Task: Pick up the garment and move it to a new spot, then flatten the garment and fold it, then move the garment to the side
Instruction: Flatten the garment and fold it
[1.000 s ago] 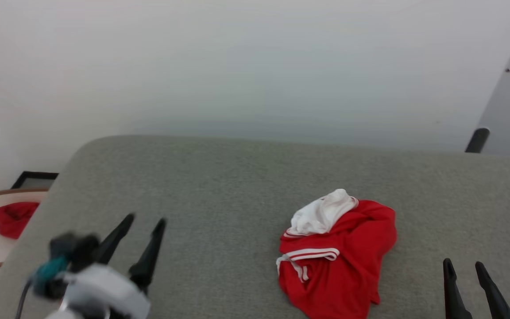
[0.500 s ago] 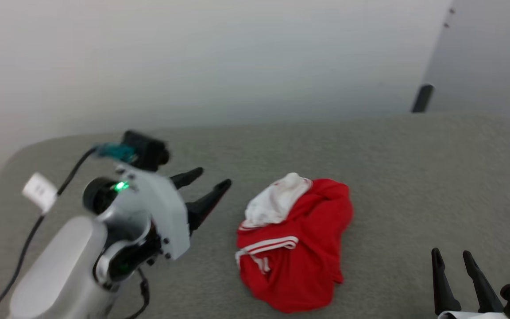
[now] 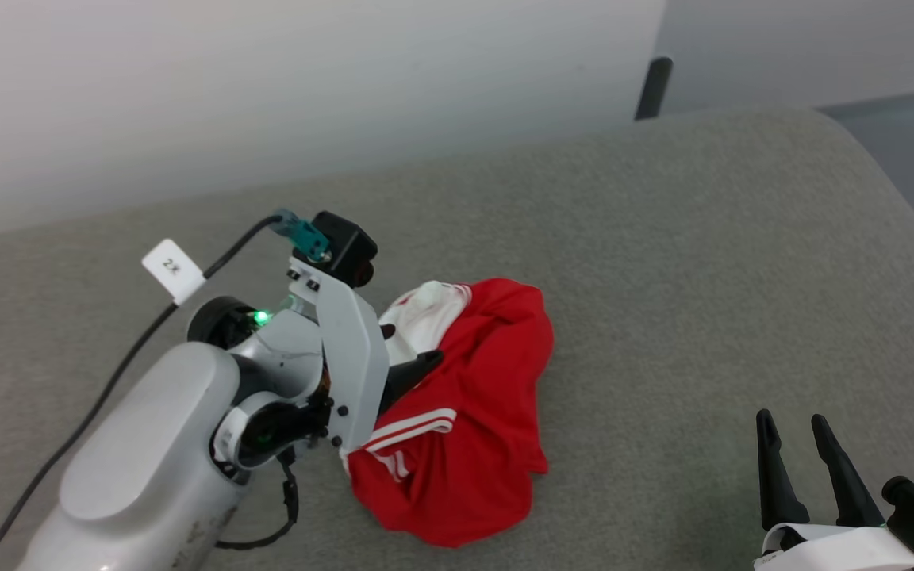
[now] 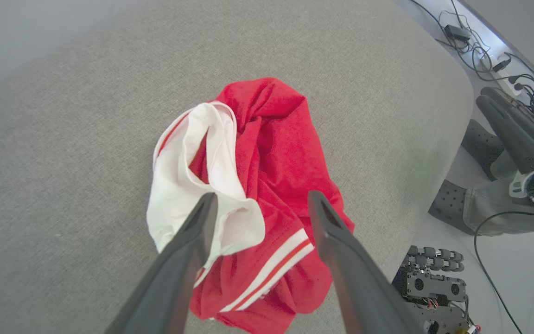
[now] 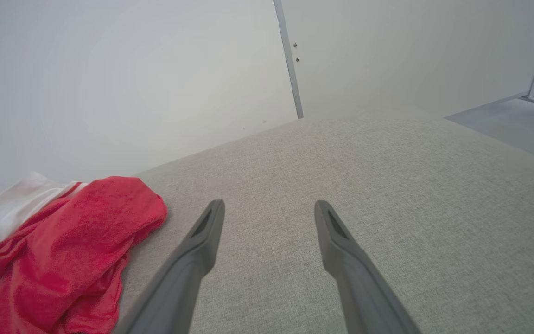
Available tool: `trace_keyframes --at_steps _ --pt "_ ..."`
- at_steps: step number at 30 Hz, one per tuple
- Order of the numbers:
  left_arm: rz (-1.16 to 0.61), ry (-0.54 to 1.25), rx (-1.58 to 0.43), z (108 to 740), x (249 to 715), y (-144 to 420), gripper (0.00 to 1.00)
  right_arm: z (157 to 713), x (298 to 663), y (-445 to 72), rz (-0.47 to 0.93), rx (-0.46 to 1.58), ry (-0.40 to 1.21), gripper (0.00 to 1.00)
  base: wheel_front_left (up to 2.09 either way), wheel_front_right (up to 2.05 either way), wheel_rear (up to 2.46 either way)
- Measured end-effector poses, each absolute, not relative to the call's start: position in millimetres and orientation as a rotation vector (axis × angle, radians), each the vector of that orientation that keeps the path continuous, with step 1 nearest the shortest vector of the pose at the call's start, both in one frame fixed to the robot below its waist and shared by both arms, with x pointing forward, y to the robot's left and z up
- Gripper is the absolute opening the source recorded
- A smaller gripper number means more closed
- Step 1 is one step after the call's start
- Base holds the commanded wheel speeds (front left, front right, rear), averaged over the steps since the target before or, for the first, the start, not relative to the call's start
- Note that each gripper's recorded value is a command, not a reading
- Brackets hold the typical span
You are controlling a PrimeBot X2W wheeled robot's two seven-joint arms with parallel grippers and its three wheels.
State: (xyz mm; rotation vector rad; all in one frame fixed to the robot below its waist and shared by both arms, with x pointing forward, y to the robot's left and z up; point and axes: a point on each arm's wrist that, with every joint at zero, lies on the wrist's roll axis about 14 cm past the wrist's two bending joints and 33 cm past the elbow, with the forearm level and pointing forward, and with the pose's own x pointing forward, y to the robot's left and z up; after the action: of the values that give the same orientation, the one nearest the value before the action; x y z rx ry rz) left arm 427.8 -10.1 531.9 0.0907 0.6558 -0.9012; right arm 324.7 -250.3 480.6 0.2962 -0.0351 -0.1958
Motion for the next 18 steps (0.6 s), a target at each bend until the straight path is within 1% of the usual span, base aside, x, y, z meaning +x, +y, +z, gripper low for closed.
trace_keyframes --at_steps 7,11,13,14,15,16,17,18 --pt "-0.933 0.769 0.135 488.3 433.0 -23.5 1.00 471.7 322.1 -262.0 -0.248 0.294 -0.008 1.00 0.00 0.00 0.00" --pt "-0.906 0.820 0.187 464.8 439.9 -17.8 1.00 467.5 322.8 -265.6 -0.264 0.291 0.006 1.00 0.00 0.00 0.00" --pt "-0.889 0.842 0.177 458.0 443.5 -15.9 1.00 465.9 323.8 -265.9 -0.266 0.291 0.012 1.00 0.00 0.00 0.00" --pt "-0.889 0.852 0.172 455.5 443.4 -16.7 0.86 465.0 324.1 -265.7 -0.266 0.291 0.015 1.00 0.00 0.00 0.00" --pt "-0.891 0.859 0.169 454.4 443.1 -17.7 0.52 464.2 324.5 -265.5 -0.266 0.291 0.017 1.00 0.00 0.00 0.00" --pt "-0.892 0.866 0.163 454.9 443.2 -17.9 0.29 464.1 325.2 -265.1 -0.265 0.291 0.018 1.00 0.00 0.00 0.00" --pt "-0.889 0.870 0.162 456.0 443.9 -17.2 0.16 464.4 326.1 -264.6 -0.262 0.291 0.017 1.00 0.00 0.00 0.00" --pt "-0.883 0.881 0.165 456.3 444.1 -15.4 0.00 464.9 327.2 -264.0 -0.260 0.292 0.015 1.00 0.00 0.00 0.00"
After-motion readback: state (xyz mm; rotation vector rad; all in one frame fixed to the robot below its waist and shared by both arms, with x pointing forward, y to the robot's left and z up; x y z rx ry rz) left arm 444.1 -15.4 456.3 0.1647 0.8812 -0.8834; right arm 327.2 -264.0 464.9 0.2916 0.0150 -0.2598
